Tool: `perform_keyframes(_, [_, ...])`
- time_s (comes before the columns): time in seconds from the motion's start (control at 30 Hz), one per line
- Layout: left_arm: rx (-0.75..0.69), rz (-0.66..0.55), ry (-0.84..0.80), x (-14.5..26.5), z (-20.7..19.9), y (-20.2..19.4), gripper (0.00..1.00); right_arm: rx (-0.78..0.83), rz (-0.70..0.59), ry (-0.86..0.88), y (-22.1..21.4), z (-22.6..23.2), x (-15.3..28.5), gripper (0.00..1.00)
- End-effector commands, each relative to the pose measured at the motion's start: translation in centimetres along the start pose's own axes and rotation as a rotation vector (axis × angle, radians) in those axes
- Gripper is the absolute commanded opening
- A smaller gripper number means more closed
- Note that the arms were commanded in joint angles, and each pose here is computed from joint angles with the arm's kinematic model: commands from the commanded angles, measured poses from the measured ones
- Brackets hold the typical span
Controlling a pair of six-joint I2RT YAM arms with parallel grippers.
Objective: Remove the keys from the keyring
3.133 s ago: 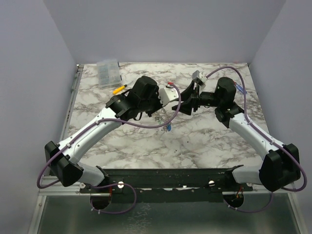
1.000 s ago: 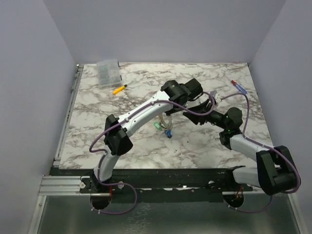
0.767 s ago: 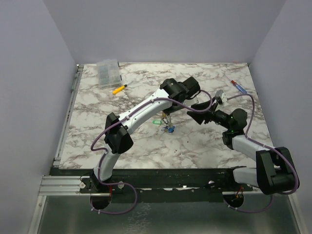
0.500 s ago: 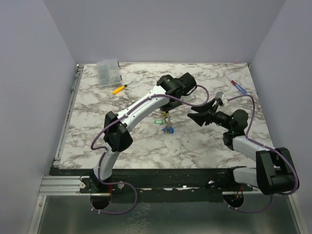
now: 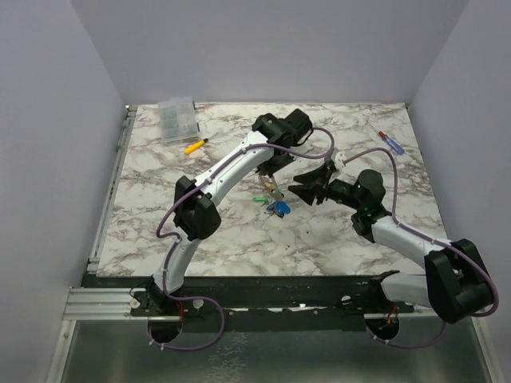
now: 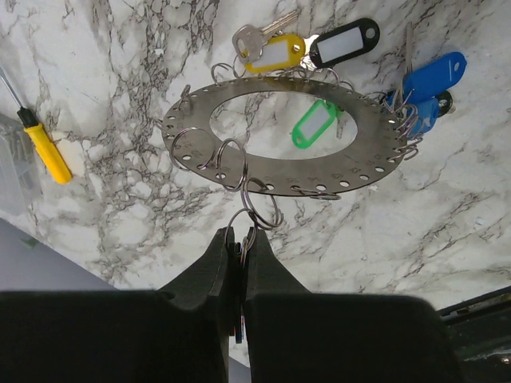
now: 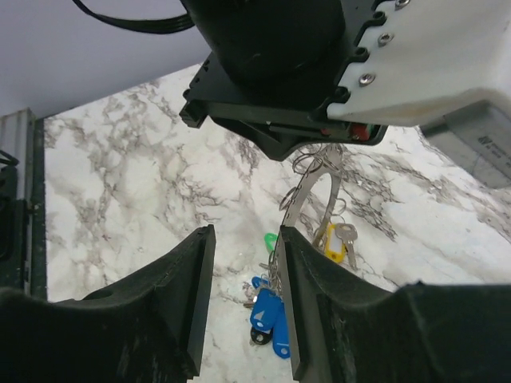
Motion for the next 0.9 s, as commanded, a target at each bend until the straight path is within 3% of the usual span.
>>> perform_keyframes(0.0, [0.047, -0.034, -0.032, 0.0, 0.5, 0.7, 0.00, 0.090, 0.057, -0.109, -0.7, -1.0, -1.0, 0.45])
perform_keyframes(0.1, [0.051, -0.039, -0.036, 0.0, 0.6, 0.8, 0.00, 0.089, 0.069, -0.139, -1.5, -1.1, -1.2, 0.46])
perform_keyframes(0.27, [0.068, -0.055, -0.038, 0.6, 1.2, 0.6, 0.00, 0.030, -0.037, -0.122, -1.4, -0.5, -0.3, 0.53])
perform_keyframes(0.43, [0.124, -0.062, -0.043, 0.8, 3.0, 0.0, 0.00, 0.083, -0.063, -0.117, -0.7, -0.9, -0.1, 0.53])
perform_keyframes(0.87, [0.150, -0.082, -0.063, 1.1, 3.2, 0.0, 0.00, 0.319, -0.130, -0.227, -0.6, 0.3, -4.4, 0.44])
Point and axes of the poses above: each gripper's point midway between its finger pads, its own x axis back along the fingers, its own z axis along the line the jaws close on, y = z × x, the point moved 8 cm from there along x, back along the fingers, and after that the axes turned 5 degrees about x, right-handed, at the moved point
